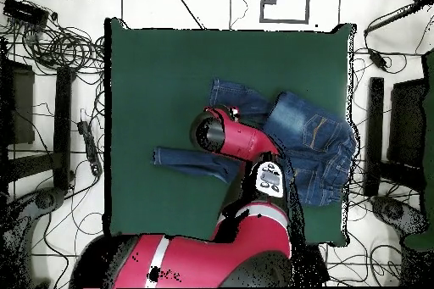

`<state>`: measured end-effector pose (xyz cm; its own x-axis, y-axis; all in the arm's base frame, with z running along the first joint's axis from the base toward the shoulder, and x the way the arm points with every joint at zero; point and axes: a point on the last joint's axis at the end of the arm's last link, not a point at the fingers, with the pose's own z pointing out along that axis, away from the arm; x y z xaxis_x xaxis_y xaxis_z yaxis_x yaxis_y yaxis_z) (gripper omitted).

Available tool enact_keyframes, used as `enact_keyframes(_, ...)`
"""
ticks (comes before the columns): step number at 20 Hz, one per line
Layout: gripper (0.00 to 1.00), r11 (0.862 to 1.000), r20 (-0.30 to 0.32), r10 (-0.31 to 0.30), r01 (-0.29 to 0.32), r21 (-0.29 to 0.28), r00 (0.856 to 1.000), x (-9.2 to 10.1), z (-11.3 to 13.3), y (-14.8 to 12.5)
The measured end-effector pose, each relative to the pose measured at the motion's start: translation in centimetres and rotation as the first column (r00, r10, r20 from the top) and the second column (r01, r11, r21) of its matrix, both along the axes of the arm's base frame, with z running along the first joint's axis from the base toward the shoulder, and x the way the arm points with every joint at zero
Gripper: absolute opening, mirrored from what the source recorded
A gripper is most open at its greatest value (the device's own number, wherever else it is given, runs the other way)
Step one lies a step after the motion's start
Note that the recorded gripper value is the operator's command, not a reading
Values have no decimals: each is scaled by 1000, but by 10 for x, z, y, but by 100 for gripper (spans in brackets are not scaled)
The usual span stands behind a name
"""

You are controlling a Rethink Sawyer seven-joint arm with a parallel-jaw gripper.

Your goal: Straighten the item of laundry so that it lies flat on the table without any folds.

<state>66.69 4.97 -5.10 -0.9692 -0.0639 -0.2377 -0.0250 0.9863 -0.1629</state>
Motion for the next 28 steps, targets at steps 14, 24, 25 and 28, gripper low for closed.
enact_keyframes(14,0,999,-8,-11,12,47,1000,-4,1,20)
enact_keyframes(24,0,999,-27,49,-49,15,998,-12,6,78)
enact_keyframes(25,0,998,-35,58,-57,16,998,-15,6,85)
enact_keyframes(28,0,997,-50,73,-72,22,996,-19,6,100)
